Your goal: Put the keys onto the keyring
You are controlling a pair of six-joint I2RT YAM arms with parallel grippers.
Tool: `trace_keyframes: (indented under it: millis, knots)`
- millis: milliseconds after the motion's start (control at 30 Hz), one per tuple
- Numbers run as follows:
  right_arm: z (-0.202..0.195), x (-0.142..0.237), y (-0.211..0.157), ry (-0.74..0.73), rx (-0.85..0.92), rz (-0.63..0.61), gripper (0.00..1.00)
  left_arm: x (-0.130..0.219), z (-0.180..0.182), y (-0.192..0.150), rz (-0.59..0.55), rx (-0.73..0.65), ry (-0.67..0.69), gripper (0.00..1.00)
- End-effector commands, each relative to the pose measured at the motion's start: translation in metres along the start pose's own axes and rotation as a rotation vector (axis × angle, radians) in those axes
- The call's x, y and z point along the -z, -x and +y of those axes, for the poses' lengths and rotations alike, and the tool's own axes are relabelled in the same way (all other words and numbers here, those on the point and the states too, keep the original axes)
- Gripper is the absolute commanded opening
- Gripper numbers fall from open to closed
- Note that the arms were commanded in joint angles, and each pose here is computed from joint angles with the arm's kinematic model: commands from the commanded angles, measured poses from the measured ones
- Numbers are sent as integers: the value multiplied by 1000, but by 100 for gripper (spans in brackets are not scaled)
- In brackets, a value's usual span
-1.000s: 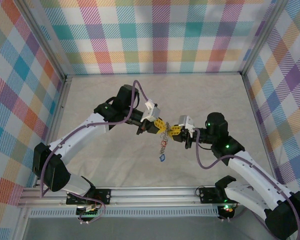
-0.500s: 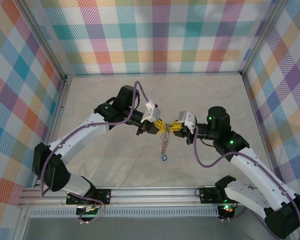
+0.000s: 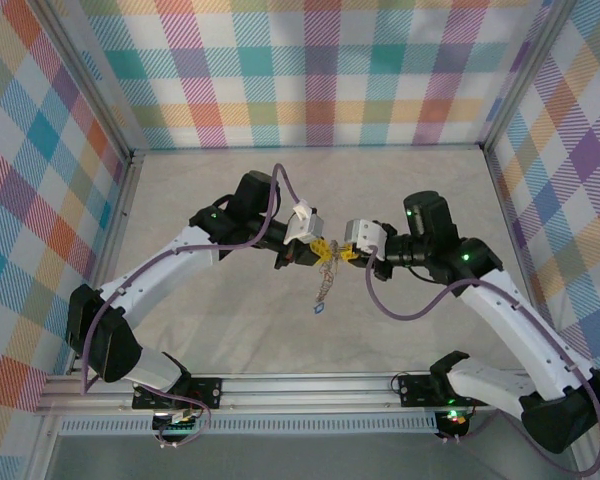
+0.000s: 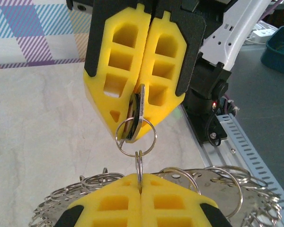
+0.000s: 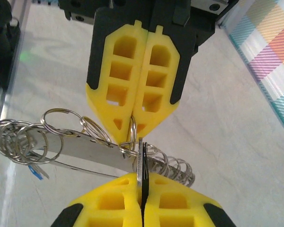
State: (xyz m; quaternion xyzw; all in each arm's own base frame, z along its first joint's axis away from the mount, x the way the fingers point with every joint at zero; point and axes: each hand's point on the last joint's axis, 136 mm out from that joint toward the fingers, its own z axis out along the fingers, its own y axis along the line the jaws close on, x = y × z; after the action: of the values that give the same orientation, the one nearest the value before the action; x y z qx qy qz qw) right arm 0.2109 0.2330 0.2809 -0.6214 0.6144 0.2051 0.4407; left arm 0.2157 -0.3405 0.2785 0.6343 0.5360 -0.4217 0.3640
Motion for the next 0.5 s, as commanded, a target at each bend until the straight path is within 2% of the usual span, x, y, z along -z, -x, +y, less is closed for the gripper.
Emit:
trace_keyframes:
  millis: [0, 200, 333, 467]
  knots:
    - [3, 9, -12, 23, 109, 125, 0, -5, 7, -23, 51, 54, 34, 0]
    - [-13, 7, -13, -18, 251, 237, 0, -11, 14, -38, 64, 88, 67, 0]
    - [-26, -4, -25, -50, 421, 388, 0, -13, 21, -43, 61, 111, 104, 0]
    - [-48, -11, -30, -127, 603, 515, 0, -13, 28, -45, 47, 111, 151, 7]
